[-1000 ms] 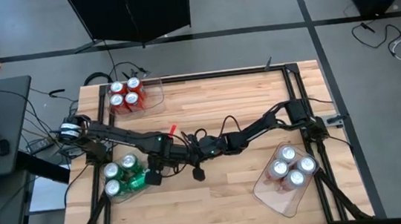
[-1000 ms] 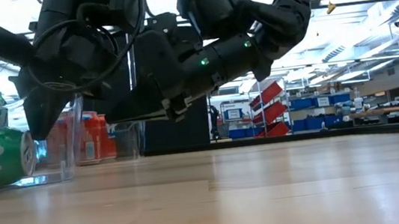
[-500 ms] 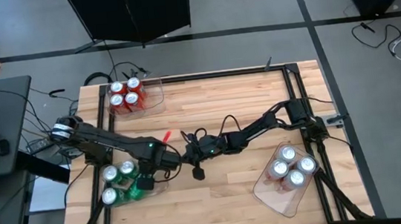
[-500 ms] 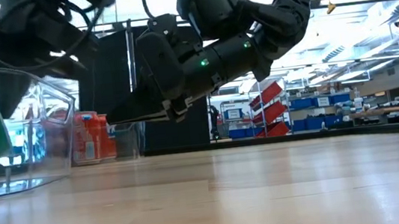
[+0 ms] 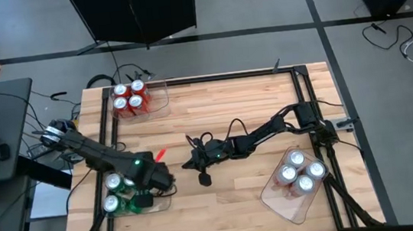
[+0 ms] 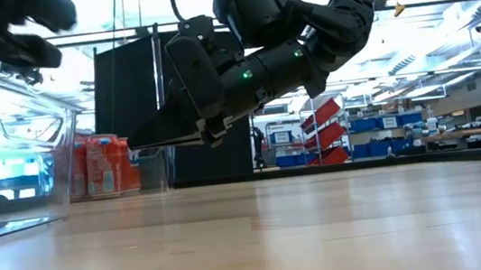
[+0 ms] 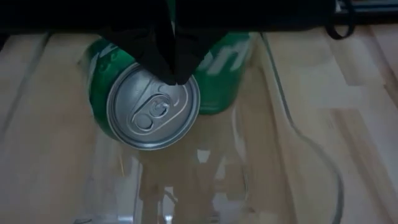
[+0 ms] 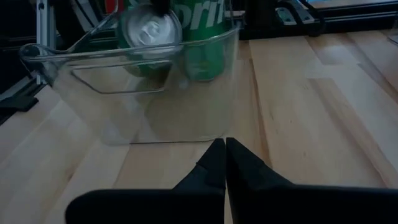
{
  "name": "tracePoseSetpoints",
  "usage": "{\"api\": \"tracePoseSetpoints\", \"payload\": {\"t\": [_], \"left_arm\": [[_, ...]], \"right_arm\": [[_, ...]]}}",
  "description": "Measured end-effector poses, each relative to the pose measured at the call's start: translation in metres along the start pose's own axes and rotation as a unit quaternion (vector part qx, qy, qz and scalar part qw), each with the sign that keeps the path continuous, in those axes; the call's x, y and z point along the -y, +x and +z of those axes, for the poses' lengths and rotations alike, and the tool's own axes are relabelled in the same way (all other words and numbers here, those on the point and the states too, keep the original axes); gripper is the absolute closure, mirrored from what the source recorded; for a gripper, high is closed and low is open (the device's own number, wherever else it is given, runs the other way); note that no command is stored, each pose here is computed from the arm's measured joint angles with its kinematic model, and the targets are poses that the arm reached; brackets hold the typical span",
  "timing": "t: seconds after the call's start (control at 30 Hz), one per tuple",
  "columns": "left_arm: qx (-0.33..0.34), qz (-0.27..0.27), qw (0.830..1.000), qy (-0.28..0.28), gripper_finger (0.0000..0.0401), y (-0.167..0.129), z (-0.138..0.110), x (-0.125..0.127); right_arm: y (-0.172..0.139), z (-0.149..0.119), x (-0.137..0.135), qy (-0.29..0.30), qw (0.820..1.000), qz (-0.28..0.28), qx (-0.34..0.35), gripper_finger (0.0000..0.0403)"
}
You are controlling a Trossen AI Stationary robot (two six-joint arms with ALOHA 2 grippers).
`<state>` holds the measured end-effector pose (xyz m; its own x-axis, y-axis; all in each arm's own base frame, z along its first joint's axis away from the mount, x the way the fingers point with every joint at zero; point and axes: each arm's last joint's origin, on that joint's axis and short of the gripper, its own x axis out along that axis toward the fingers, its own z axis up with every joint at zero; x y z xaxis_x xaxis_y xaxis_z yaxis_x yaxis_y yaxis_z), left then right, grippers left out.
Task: Sort soda cans
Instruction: Adjust the bottom right green soda can in the transparent bin
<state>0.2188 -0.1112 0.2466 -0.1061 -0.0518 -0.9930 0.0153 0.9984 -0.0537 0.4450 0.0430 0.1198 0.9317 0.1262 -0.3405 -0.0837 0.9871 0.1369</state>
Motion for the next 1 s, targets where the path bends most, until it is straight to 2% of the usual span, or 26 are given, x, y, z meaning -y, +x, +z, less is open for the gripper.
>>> {"api": "tracePoseSetpoints", "payload": {"t": [0.3, 0.57, 0.8, 1.0], "left_arm": [[0.055, 0.016, 0.996, -0.062, 0.0401, -0.014, -0.031, 0.025], [0.093, 0.038, 0.989, -0.107, 0.0401, -0.014, -0.054, 0.051], [0.091, 0.033, 0.984, -0.146, 0.0401, -0.01, -0.077, 0.071], [0.101, 0.05, 0.977, -0.183, 0.0401, -0.006, -0.094, 0.08]], "right_arm": [[0.0, 0.0, 0.0, 0.002, 1.0, 0.004, 0.0, 0.0403], [0.0, 0.0, 0.0, 0.002, 1.0, 0.004, -0.001, 0.0403], [0.0, 0.0, 0.0, 0.002, 1.0, 0.004, 0.0, 0.0403], [0.0, 0.0, 0.0, 0.002, 1.0, 0.004, 0.0, 0.0403]]}}
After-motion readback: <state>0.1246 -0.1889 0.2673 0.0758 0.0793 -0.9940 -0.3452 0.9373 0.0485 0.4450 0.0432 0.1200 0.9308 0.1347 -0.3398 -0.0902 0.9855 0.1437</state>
